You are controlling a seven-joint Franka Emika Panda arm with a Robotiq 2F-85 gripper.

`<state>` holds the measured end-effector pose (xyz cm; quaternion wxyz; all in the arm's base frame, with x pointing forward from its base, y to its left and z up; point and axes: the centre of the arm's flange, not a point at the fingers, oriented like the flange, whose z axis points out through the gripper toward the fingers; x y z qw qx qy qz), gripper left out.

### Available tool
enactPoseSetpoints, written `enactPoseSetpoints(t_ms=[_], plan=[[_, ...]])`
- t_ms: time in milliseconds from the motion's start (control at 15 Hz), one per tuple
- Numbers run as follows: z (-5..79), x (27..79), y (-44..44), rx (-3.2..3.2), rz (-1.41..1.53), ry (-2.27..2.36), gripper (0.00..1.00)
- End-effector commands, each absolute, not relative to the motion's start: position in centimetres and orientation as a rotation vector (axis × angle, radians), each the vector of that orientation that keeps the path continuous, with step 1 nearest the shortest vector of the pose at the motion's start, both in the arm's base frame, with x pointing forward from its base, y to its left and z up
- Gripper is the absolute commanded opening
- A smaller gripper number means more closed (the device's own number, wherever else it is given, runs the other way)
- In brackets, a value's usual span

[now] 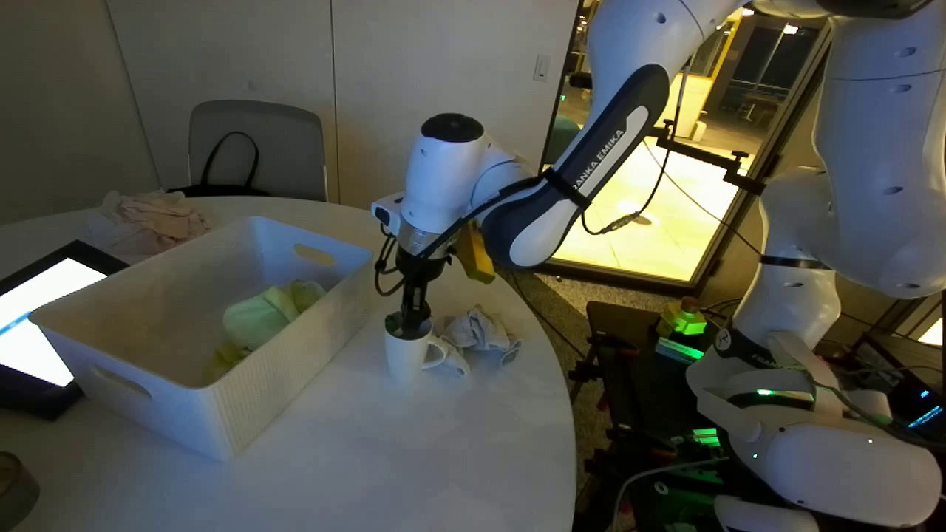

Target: Put the cloths in the box and put the markers in the cup

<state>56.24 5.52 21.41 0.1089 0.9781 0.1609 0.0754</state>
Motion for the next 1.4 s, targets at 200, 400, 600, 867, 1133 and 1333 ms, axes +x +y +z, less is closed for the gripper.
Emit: enactPoseSetpoints(t_ms=[200, 400, 600, 867, 1133, 1333], plan=[[20.8, 56.5, 6.1, 2.861, 0.277, 0.462, 0.09], [20.8, 56.5, 6.3, 2.863, 0.282, 0.463, 0.14], [21.0, 56.3, 6.3, 2.877, 0.292, 0.465, 0.58], [21.6, 56.1, 6.4, 2.885, 0.327, 0.468, 0.89], [22.6, 55.6, 5.9, 2.887, 0.361, 0.453, 1.0], [24.1, 55.0, 4.0, 2.884, 0.383, 0.387, 1.0]])
